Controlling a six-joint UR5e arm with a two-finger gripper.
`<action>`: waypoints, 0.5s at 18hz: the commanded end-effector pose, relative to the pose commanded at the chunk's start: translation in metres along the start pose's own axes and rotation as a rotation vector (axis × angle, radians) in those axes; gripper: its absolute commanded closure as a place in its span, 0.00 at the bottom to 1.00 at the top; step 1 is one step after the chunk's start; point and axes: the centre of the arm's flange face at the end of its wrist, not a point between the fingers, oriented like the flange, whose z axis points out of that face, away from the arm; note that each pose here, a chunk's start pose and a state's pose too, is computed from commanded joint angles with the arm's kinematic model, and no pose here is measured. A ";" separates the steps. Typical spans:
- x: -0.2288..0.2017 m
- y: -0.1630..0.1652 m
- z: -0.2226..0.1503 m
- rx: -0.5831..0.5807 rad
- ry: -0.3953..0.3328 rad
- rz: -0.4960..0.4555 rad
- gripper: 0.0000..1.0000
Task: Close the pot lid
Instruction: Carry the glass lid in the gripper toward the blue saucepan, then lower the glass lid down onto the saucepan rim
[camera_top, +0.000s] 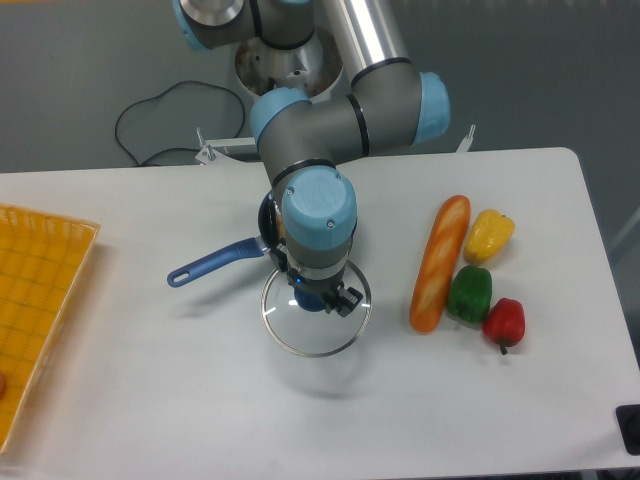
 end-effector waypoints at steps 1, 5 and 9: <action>0.002 0.001 0.000 -0.007 0.010 0.000 0.66; 0.010 0.010 -0.001 -0.028 0.040 -0.003 0.67; 0.021 0.018 0.001 -0.037 0.053 -0.004 0.67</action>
